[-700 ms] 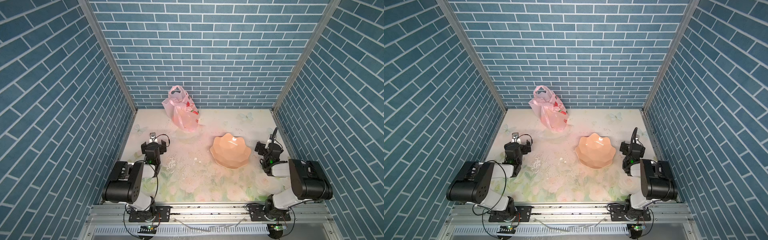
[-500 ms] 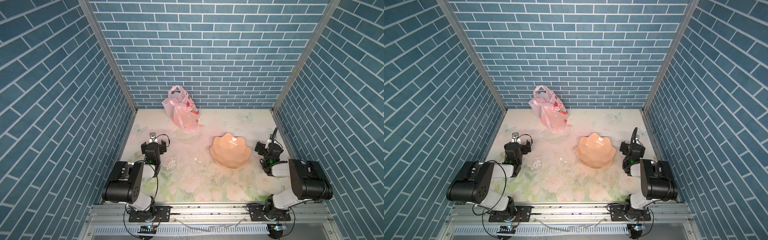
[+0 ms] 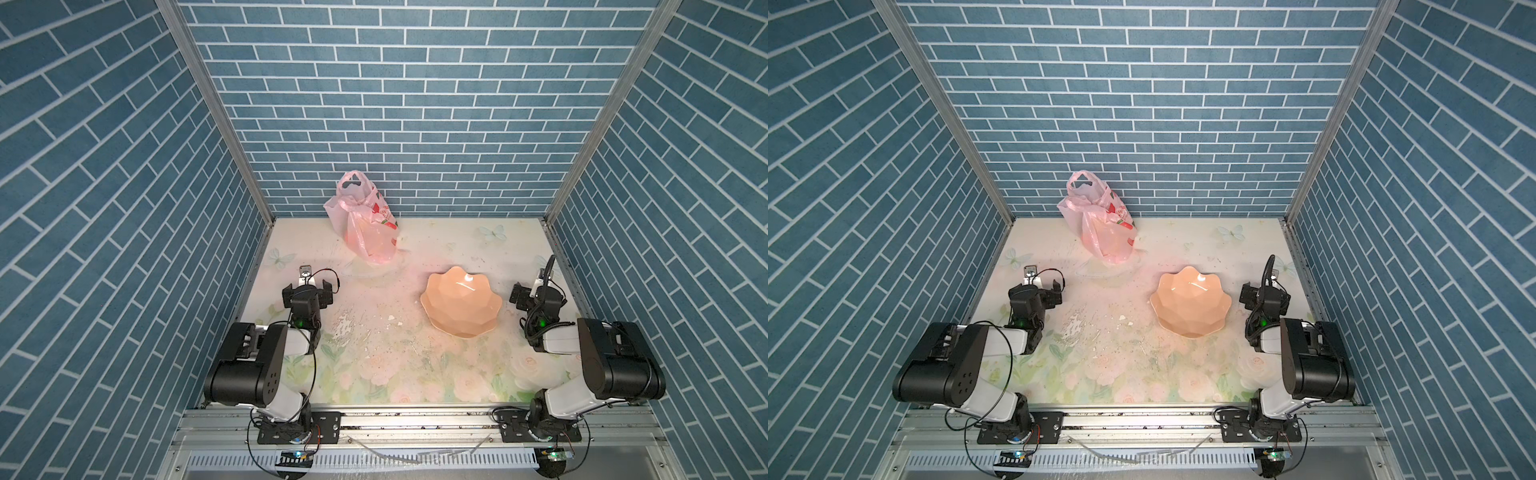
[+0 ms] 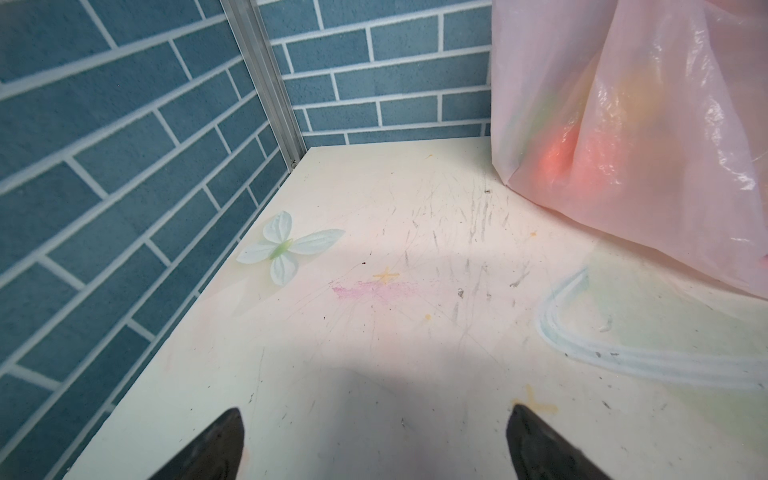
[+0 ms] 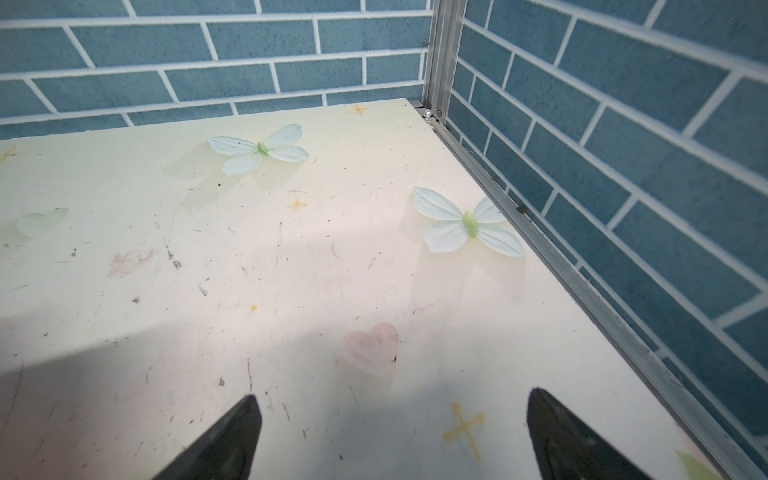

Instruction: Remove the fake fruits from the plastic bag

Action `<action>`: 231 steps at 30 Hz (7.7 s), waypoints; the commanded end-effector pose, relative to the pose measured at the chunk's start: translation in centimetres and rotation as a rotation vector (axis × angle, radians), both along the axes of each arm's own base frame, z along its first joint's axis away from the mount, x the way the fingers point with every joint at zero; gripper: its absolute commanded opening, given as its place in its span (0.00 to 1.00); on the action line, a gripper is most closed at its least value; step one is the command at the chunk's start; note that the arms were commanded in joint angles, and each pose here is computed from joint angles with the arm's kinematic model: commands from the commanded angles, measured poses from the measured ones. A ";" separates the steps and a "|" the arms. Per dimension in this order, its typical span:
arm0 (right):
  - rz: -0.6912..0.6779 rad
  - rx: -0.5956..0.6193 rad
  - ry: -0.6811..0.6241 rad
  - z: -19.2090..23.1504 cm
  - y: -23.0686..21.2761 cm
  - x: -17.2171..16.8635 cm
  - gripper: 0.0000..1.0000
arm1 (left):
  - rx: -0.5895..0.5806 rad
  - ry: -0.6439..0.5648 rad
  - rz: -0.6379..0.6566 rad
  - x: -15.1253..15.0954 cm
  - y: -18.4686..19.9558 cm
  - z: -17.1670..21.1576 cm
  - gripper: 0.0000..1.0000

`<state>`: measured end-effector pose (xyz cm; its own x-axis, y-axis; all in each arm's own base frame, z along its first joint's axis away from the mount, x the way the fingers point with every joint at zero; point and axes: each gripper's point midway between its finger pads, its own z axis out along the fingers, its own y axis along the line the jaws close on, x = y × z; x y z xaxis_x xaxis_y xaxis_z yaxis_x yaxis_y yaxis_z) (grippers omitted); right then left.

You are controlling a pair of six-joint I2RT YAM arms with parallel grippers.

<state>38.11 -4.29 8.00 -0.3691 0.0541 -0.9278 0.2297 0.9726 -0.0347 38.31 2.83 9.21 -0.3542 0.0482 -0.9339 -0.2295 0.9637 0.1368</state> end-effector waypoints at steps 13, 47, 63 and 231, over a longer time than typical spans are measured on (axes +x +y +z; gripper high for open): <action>0.015 -0.012 -0.028 1.0 0.2 0.8 0.99 | 0.006 -0.015 0.004 0.4 0.2 0.5 0.99; -0.143 0.406 0.362 8.2 2.1 -5.4 0.99 | -0.435 0.084 -0.172 -2.3 -5.1 21.4 0.99; 0.051 0.533 0.630 2.6 11.5 -10.5 0.64 | -0.462 0.280 -0.350 -2.1 -11.4 16.4 0.99; 0.644 0.421 0.485 14.4 23.6 -10.2 0.59 | -0.739 -0.084 -0.331 -5.9 -25.3 23.3 0.00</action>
